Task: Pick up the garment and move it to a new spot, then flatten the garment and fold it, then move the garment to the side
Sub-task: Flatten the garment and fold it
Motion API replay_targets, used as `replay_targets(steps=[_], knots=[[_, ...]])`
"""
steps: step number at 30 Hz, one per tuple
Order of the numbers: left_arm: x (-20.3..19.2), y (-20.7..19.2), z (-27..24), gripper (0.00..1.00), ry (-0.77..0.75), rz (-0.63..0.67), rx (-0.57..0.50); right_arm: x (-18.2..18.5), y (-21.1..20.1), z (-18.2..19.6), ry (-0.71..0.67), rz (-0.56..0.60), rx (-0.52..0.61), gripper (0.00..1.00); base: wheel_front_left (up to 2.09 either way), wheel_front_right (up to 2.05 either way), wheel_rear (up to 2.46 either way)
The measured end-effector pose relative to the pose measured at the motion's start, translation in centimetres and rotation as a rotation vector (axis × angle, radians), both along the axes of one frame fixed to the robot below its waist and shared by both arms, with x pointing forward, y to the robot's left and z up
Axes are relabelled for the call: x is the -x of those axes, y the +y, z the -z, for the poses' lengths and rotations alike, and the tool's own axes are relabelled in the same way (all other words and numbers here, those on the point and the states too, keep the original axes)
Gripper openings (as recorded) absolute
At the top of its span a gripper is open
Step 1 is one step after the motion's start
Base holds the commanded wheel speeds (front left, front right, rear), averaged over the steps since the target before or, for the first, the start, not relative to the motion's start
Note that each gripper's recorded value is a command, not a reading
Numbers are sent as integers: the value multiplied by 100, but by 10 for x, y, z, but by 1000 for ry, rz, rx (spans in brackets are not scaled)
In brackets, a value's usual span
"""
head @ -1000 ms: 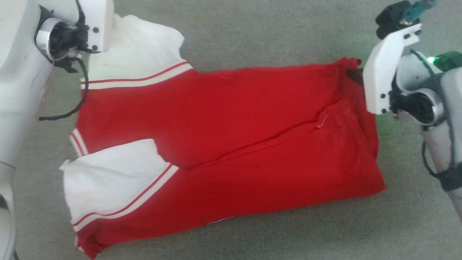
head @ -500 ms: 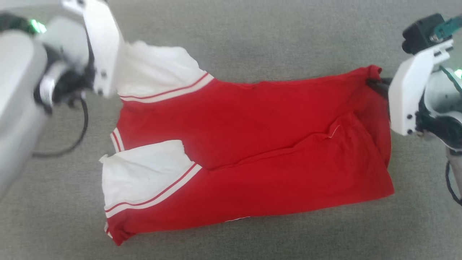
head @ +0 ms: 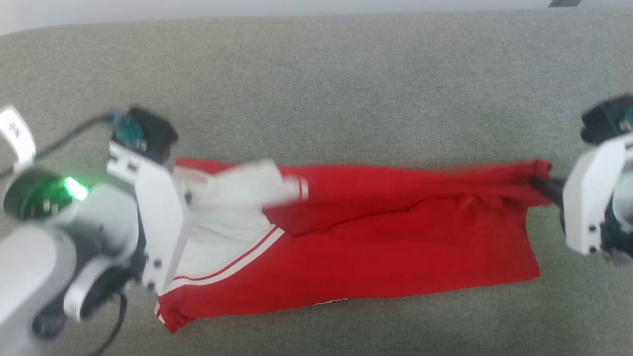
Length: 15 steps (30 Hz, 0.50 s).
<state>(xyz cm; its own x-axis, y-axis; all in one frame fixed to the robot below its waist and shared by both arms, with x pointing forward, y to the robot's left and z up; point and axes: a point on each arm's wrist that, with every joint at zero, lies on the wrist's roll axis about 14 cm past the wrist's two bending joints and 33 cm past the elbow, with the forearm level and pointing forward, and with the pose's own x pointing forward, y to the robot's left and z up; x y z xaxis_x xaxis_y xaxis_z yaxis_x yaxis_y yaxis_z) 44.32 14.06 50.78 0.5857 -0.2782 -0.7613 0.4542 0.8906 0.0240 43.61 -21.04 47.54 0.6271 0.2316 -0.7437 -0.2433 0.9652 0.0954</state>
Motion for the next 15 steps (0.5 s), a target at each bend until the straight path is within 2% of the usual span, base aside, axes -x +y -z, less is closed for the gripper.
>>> replay_targets(steps=[5,8,13,14,15], knots=[[28,5,12,0,48,-47,17,26,-14,23,93,59,-4,0,0,0,0],[53,8,40,0,162,-84,39,44,-10,46,175,82,-36,0,0,0,0],[67,11,74,0,254,-138,82,50,0,62,219,83,-69,0,0,0,0],[67,12,78,20,260,-141,84,50,1,64,218,85,-73,15,0,0,0],[66,13,80,83,254,-141,89,49,1,66,217,85,-70,44,0,0,0]])
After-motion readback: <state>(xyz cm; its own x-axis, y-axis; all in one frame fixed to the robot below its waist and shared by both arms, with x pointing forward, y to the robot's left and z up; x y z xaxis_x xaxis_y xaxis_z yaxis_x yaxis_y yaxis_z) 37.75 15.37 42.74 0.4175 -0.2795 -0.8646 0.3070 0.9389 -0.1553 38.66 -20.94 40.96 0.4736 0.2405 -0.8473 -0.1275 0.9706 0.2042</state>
